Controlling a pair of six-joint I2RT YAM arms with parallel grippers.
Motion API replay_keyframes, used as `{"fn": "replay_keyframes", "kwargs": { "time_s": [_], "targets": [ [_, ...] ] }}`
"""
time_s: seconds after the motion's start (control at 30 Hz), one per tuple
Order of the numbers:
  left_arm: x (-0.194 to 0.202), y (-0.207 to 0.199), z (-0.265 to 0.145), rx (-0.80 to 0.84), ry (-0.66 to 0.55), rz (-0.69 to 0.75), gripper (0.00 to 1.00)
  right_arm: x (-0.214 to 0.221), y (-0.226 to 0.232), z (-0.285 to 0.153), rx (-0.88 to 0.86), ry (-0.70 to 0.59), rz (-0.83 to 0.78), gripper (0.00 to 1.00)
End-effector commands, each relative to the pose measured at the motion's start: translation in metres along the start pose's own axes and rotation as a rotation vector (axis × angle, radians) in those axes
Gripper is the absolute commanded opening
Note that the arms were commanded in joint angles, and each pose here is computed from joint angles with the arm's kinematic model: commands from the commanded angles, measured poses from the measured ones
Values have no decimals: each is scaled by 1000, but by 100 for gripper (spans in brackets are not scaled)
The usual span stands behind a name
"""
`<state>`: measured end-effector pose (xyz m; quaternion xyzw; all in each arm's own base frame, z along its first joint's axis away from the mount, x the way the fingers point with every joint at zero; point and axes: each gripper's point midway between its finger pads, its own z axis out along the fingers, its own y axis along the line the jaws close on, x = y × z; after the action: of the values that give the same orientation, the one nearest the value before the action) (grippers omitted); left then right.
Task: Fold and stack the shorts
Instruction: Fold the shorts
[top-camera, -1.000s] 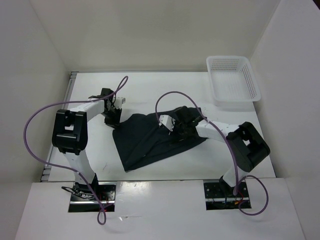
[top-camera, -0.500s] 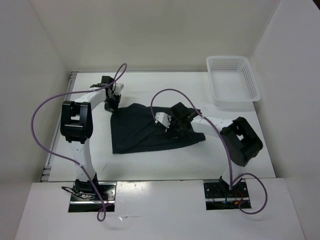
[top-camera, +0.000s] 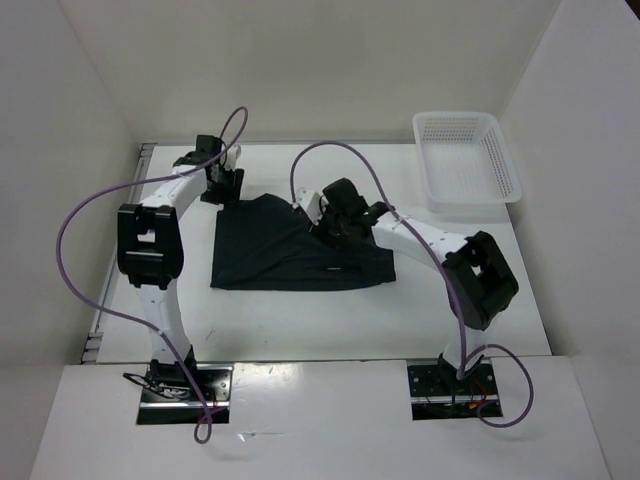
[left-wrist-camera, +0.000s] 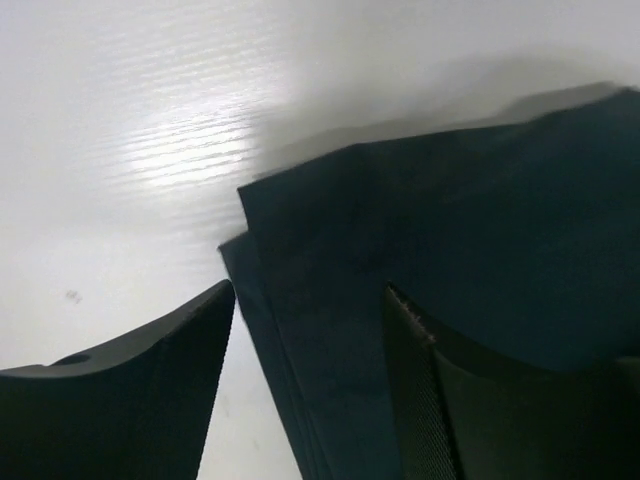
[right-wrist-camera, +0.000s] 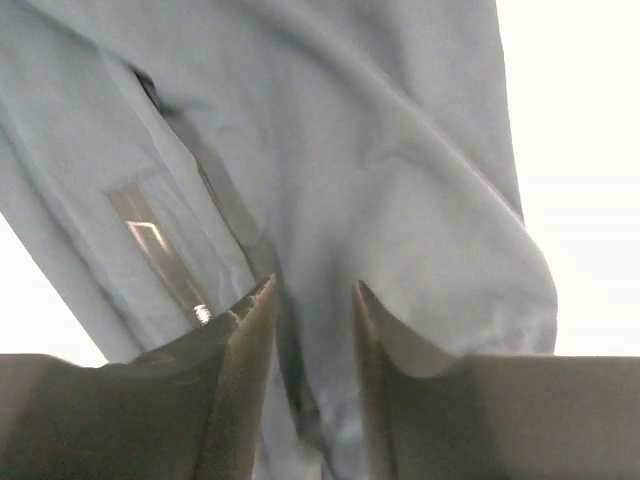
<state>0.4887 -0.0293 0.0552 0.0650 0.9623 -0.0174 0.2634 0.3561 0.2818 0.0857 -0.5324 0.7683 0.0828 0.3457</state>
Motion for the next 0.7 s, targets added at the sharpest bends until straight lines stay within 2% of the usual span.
{"fn": "replay_keyframes", "kwargs": {
  "time_s": [0.0, 0.07, 0.17, 0.2, 0.37, 0.47, 0.67],
  "targets": [
    [-51, -5, -84, 28, -207, 12, 68, -47, -23, -62, 57, -142, 208, 52],
    [-36, -11, -101, 53, -178, 12, 68, -28, -41, -78, 61, -119, 394, 58],
    [-5, -17, -133, 66, -135, 9, 69, 13, -51, -94, 50, -67, 602, 58],
    [33, -19, -126, 74, -24, 0, 69, 20, -56, -99, 66, -68, 629, 58],
    [136, -41, -132, 183, 271, -47, 54, 86, -52, -97, 90, 47, 868, 58],
    [162, -47, -129, 215, 332, -60, 53, 99, -35, -92, 42, 66, 901, 58],
    [170, -52, -131, 264, 366, -97, 53, 106, -30, -85, -10, 58, 963, 58]
  ]
}}
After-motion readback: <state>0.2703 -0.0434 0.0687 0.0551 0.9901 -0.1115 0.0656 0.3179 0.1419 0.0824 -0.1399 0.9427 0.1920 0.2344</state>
